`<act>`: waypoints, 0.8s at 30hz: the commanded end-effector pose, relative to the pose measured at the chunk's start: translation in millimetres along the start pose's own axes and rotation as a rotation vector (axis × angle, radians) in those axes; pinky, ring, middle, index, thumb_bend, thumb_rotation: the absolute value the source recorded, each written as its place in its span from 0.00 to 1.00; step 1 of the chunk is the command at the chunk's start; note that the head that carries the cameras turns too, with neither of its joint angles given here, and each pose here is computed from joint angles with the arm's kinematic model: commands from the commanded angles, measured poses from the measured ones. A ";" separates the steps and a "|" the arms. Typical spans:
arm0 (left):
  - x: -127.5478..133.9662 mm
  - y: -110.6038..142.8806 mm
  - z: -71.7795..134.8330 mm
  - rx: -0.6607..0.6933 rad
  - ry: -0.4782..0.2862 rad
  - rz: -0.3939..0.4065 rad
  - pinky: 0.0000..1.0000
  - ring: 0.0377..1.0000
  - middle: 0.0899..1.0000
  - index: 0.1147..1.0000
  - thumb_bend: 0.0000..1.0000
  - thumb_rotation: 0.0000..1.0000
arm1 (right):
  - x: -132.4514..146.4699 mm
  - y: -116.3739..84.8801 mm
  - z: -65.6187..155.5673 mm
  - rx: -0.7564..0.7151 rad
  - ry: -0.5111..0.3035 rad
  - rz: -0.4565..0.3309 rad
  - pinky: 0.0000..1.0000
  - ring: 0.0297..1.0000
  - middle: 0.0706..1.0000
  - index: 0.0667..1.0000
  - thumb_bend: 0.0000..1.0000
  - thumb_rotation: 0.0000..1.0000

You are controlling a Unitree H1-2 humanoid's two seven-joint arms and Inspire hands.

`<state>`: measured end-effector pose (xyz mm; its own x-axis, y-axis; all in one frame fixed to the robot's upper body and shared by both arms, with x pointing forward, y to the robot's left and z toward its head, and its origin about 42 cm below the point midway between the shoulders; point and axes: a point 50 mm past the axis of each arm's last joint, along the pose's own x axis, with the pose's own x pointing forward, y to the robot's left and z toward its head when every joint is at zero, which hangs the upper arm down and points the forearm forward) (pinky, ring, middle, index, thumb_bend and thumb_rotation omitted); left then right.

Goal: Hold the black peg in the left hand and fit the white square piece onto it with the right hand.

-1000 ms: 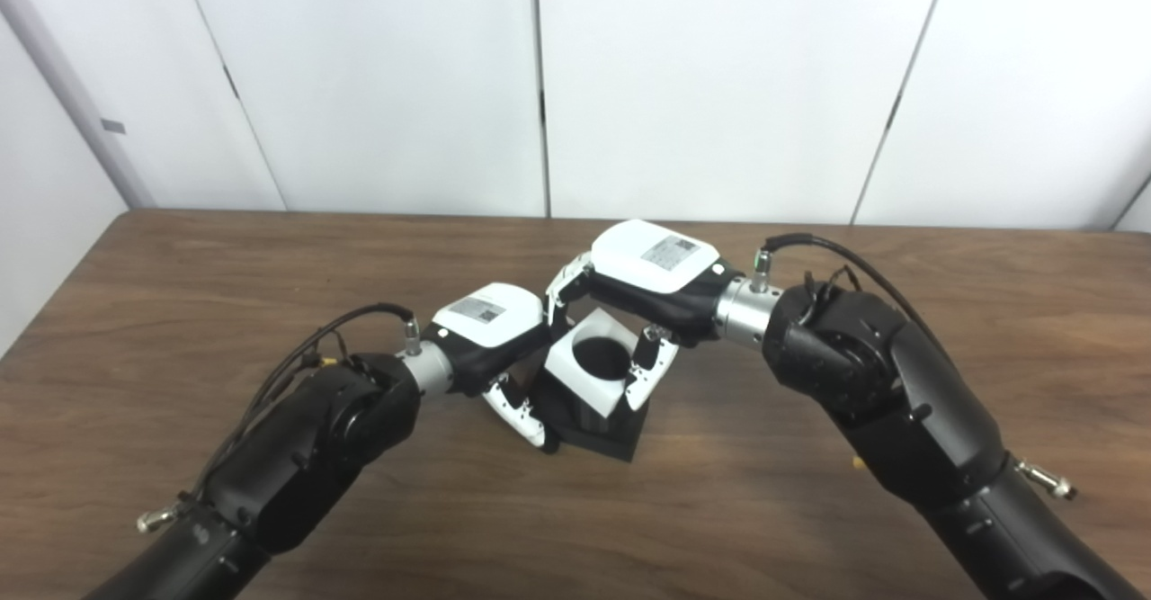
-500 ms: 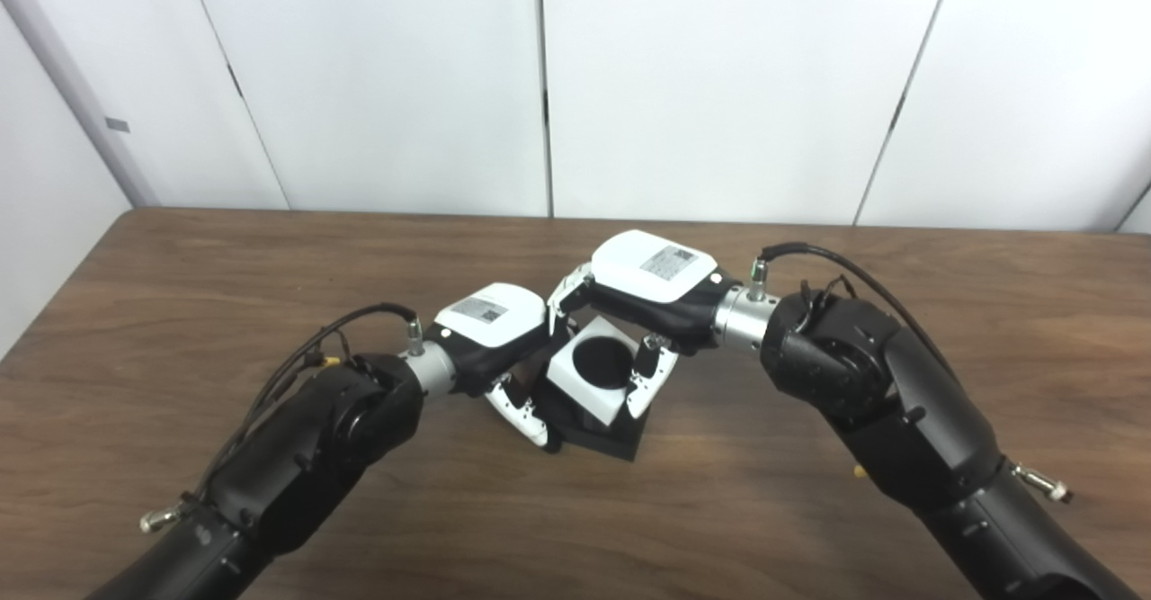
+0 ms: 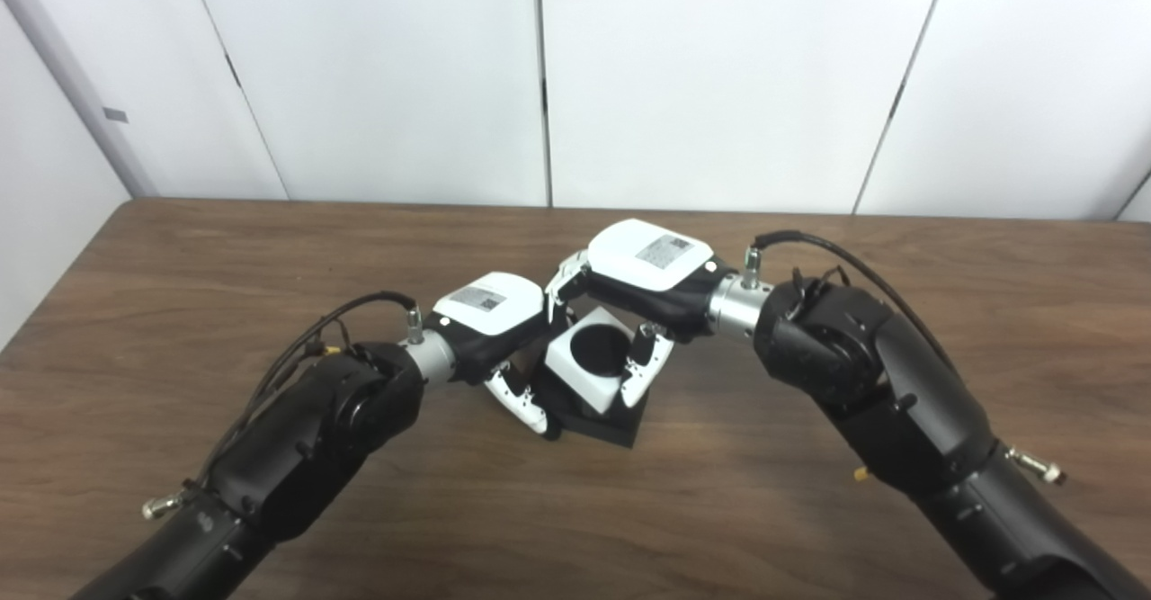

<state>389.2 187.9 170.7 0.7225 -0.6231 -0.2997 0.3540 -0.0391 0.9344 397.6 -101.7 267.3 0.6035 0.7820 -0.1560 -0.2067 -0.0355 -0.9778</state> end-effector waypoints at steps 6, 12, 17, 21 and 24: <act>-2.7 -42.6 7.6 0.005 -0.018 -0.167 0.70 0.85 0.84 0.42 0.52 0.06 | -12.6 3.1 -23.0 0.025 0.125 0.068 0.81 0.85 0.84 0.77 0.98 0.37; -3.9 -43.3 6.9 0.012 -0.019 -0.166 0.69 0.85 0.83 0.42 0.52 0.06 | -29.8 -4.6 -37.7 0.059 0.185 0.056 0.82 0.87 0.85 0.77 0.95 0.34; -4.4 -43.4 6.6 0.010 -0.018 -0.168 0.69 0.85 0.84 0.42 0.52 0.06 | -39.9 -6.8 -43.5 0.061 0.203 0.043 0.80 0.86 0.85 0.78 0.94 0.33; -4.6 -43.3 6.7 0.012 -0.020 -0.169 0.68 0.84 0.84 0.42 0.52 0.06 | -48.0 -9.5 -47.5 0.072 0.215 0.005 0.78 0.84 0.83 0.76 0.92 0.29; -4.4 -43.5 6.1 0.018 -0.022 -0.168 0.67 0.83 0.84 0.42 0.52 0.06 | -55.4 -13.5 -50.4 0.107 0.223 -0.041 0.73 0.82 0.82 0.73 0.87 0.22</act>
<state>388.6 186.7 172.8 0.7160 -0.6337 -0.2929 0.3457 -0.0426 0.9374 402.1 -170.8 257.2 0.7404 0.6243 -0.2492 -0.3312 0.0162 -0.9434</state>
